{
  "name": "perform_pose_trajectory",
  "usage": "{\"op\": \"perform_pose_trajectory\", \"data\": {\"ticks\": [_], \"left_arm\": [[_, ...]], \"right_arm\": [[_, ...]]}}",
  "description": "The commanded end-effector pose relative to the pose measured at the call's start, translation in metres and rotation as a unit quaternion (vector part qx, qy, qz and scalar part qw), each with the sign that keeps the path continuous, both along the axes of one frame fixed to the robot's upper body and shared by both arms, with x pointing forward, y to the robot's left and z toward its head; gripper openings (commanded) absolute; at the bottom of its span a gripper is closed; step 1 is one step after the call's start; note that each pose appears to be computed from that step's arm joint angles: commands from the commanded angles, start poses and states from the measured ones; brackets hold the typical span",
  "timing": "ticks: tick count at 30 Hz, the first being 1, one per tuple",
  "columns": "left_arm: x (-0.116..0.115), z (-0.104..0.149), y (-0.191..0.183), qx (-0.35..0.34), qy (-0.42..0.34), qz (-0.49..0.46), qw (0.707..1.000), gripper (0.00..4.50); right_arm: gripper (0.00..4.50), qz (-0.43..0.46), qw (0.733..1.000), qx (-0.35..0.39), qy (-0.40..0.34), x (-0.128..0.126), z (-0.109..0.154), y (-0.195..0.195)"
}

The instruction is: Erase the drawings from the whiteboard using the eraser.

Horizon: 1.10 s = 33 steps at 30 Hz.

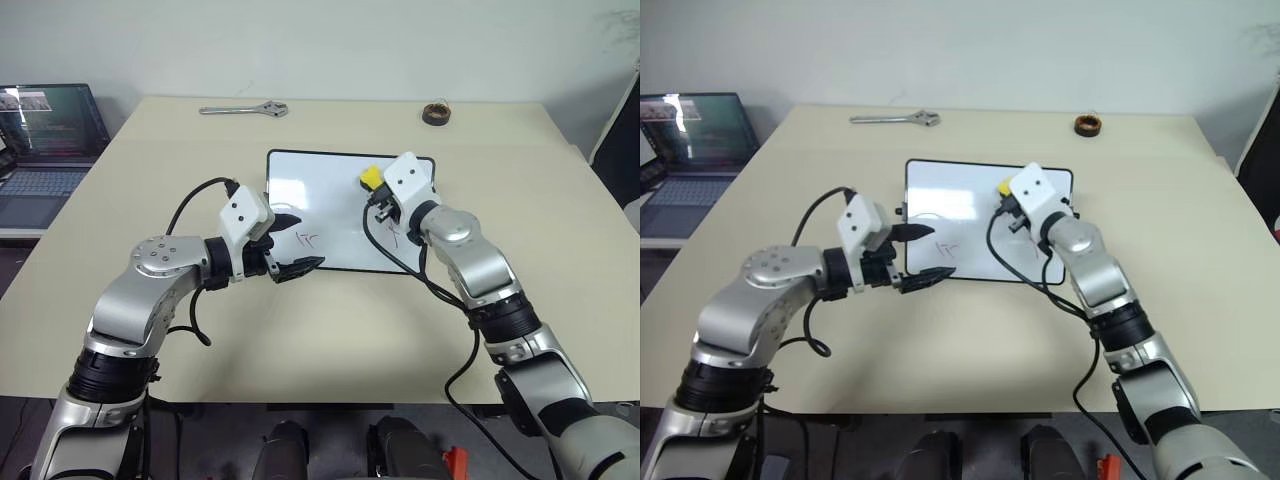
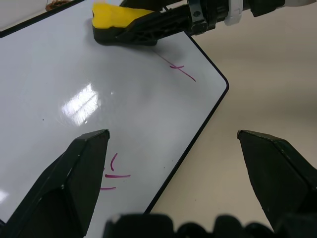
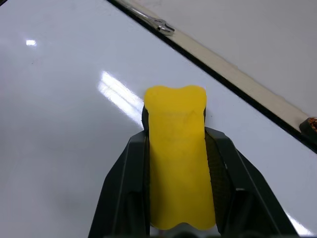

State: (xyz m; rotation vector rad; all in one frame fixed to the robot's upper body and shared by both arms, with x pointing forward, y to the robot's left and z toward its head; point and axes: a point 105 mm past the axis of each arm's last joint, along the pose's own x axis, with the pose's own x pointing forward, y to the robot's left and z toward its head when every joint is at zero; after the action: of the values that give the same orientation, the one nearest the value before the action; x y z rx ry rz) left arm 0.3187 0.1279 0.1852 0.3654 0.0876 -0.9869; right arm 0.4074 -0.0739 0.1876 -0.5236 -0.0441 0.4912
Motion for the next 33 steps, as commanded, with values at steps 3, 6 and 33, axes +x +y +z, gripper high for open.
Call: {"op": "perform_pose_trajectory", "data": {"ticks": [3, 6, 33], "left_arm": [[-0.001, 0.006, -0.001, -0.001, -0.014, -0.008, 1.000, 4.50], [-0.001, 0.003, 0.001, 0.000, -0.012, -0.009, 1.000, 4.50], [-0.004, -0.008, 0.008, 0.002, -0.011, -0.007, 1.000, 4.50]], "right_arm": [[1.14, -0.004, 0.999, 0.006, 0.044, -0.010, -0.016, -0.009], [1.14, -0.042, 0.999, 0.009, 0.005, -0.001, 0.000, -0.017], [1.14, -0.056, 0.998, 0.027, 0.013, -0.004, -0.001, -0.030]]}}
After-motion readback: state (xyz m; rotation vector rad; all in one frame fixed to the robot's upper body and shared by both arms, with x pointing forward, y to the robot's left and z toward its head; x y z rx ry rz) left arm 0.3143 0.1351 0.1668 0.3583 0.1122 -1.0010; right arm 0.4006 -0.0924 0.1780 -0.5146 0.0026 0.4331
